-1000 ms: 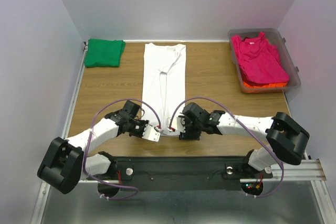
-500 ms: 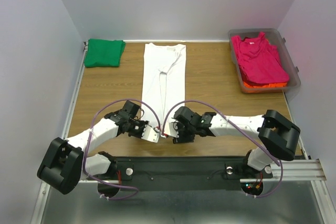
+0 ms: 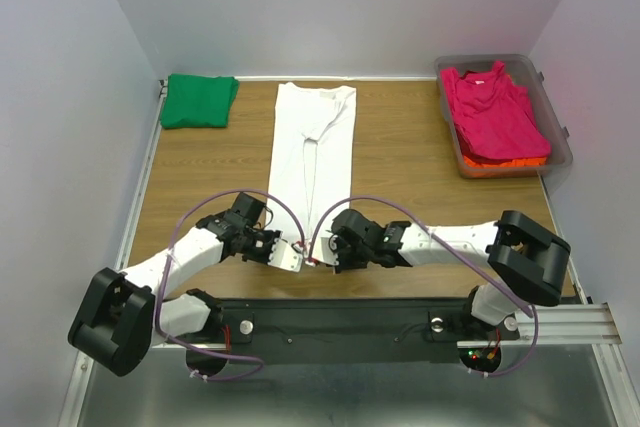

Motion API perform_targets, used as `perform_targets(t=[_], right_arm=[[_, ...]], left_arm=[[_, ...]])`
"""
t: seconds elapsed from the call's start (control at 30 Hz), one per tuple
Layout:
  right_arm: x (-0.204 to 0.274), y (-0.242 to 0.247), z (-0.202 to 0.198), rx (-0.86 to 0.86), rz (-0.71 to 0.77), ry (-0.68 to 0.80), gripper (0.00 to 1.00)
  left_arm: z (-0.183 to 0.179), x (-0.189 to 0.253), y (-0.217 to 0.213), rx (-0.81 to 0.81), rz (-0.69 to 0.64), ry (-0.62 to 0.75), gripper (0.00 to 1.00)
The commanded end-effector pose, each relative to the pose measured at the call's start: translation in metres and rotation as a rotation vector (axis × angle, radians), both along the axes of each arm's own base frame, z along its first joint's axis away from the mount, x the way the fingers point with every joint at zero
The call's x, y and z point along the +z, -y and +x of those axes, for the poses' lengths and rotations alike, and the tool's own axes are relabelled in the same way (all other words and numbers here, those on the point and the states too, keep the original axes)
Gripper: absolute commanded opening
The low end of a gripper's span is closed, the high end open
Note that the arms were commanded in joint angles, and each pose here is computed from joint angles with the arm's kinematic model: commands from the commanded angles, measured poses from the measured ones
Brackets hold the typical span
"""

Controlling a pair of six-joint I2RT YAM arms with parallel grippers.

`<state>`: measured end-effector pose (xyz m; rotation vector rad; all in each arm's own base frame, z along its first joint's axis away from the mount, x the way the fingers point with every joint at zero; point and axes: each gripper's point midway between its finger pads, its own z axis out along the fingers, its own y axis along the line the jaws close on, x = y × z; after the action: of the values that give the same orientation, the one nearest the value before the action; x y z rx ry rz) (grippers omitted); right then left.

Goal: Fold and stack the t-shirts
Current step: Fold the tshirt

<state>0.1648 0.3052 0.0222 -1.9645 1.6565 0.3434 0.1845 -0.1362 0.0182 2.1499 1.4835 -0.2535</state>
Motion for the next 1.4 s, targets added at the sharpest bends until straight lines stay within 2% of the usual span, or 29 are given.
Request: perform_targets(t=[0.0, 0.33, 0.53, 0.67, 1.0, 1.17, 1.2, 1.23, 1.27, 1.37], right_arm=[[0.005, 0.011, -0.010, -0.005, -0.002, 0.008, 0.01], [0.052, 0.014, -0.018, 0.017, 0.025, -0.028, 0.01], [0.083, 0.017, 0.022, -0.060, 0.103, 0.005, 0.01], [0.090, 0.020, 0.054, -0.081, 0.107, 0.045, 0.00], [0.104, 0.021, 0.129, -0.093, 0.107, 0.128, 0.01], [0.095, 0.024, 0.175, -0.114, 0.092, 0.131, 0.01], [0.094, 0.028, 0.187, -0.125, 0.089, 0.138, 0.00], [0.104, 0.025, 0.201, -0.130, 0.108, 0.163, 0.01], [0.092, 0.029, 0.211, -0.134, 0.093, 0.146, 0.00], [0.096, 0.027, 0.239, -0.146, 0.106, 0.169, 0.01]], left_arm=[[-0.005, 0.011, 0.009, -0.013, -0.056, 0.003, 0.00], [-0.007, 0.065, 0.030, -0.016, -0.180, -0.018, 0.00], [-0.002, 0.079, 0.034, 0.030, -0.208, -0.022, 0.00], [0.028, 0.099, 0.046, 0.072, -0.273, 0.055, 0.00], [0.116, 0.121, 0.048, 0.110, -0.277, 0.218, 0.00], [0.162, 0.117, 0.036, 0.131, -0.262, 0.198, 0.00], [0.175, 0.128, 0.037, 0.128, -0.275, 0.222, 0.00], [0.183, 0.118, 0.036, 0.137, -0.269, 0.198, 0.00], [0.197, 0.128, 0.034, 0.145, -0.285, 0.216, 0.00], [0.218, 0.115, 0.033, 0.157, -0.281, 0.186, 0.00]])
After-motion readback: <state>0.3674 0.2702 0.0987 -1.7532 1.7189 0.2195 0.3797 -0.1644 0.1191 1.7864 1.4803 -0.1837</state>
